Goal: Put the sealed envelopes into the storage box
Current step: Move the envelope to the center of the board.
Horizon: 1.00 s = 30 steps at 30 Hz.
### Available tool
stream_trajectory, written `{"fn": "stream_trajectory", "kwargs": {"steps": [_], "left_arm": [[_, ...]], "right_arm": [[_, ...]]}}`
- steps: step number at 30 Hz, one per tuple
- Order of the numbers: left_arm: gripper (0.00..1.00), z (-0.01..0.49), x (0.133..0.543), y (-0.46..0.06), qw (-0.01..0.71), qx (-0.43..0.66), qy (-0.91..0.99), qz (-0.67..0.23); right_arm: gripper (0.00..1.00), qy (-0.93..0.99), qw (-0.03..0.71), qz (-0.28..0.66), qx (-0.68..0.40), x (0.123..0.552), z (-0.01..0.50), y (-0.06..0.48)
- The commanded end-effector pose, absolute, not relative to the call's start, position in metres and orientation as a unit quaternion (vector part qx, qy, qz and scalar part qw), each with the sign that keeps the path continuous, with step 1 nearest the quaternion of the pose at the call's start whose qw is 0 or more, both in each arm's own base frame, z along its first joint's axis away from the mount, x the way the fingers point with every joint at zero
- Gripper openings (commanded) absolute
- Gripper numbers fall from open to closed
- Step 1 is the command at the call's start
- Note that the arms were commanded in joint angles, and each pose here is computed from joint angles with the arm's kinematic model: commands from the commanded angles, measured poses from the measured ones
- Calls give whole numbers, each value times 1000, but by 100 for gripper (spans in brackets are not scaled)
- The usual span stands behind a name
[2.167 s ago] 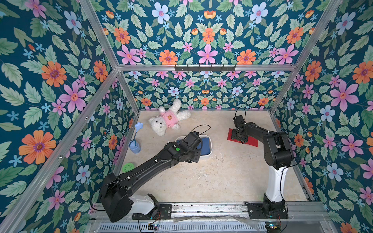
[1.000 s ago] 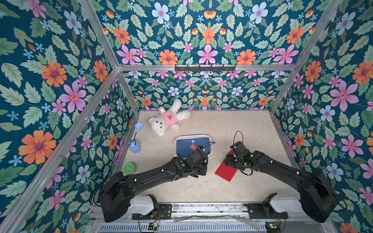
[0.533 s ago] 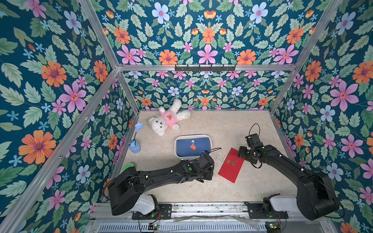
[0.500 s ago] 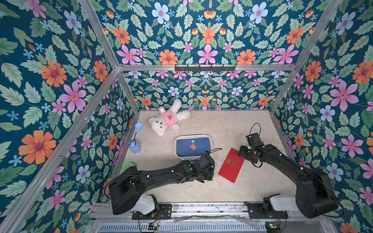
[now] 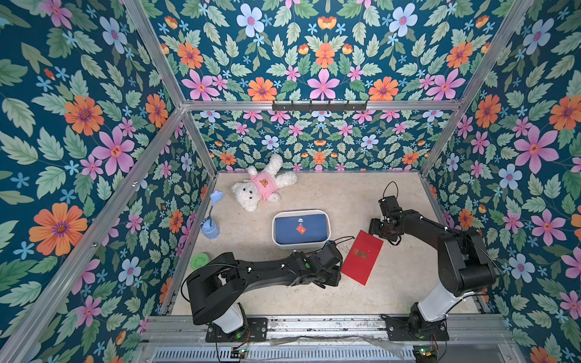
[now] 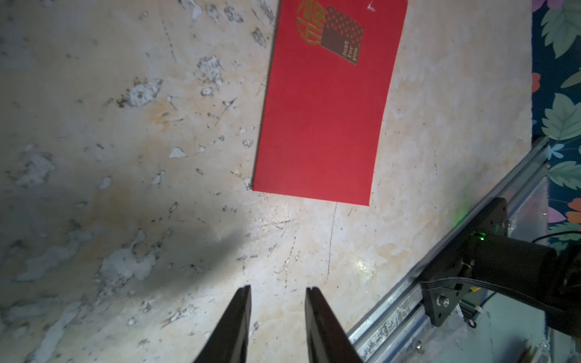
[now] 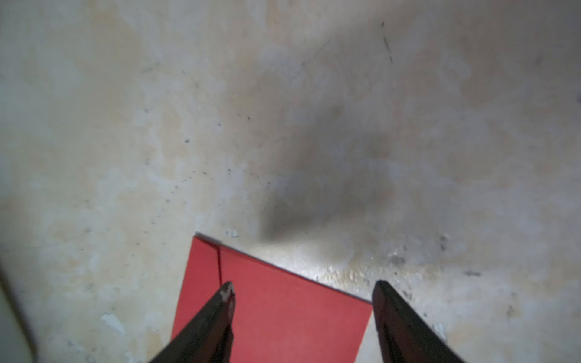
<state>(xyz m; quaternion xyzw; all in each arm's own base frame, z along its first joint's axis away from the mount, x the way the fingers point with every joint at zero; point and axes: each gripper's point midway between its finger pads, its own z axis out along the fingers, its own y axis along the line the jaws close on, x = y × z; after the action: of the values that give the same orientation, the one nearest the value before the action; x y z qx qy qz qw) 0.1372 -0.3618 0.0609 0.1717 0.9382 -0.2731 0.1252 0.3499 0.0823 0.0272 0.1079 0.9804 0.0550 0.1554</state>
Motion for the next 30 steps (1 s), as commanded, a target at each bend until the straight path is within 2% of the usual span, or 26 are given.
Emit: {"fn": "stream_trajectory", "kwargs": {"steps": [1, 5, 14, 20, 25, 30], "left_arm": [[35, 63, 136, -368, 125, 172, 934, -286], [35, 60, 135, -369, 120, 173, 935, -287], [36, 56, 143, -359, 134, 154, 940, -273], [37, 58, 151, -346, 145, 138, 945, -260], [39, 55, 159, -326, 156, 111, 951, -241], [38, 47, 156, -324, 149, 110, 951, -245]], "right_arm": [[72, 984, 142, 50, 93, 343, 21, 82], [70, 984, 123, 77, 99, 326, 15, 89], [56, 974, 83, 141, 157, 247, 13, 111], [56, 968, 72, 195, 140, 203, 28, 148], [56, 969, 102, 181, 134, 208, 46, 143], [44, 973, 114, 182, 83, 219, 59, 160]]}}
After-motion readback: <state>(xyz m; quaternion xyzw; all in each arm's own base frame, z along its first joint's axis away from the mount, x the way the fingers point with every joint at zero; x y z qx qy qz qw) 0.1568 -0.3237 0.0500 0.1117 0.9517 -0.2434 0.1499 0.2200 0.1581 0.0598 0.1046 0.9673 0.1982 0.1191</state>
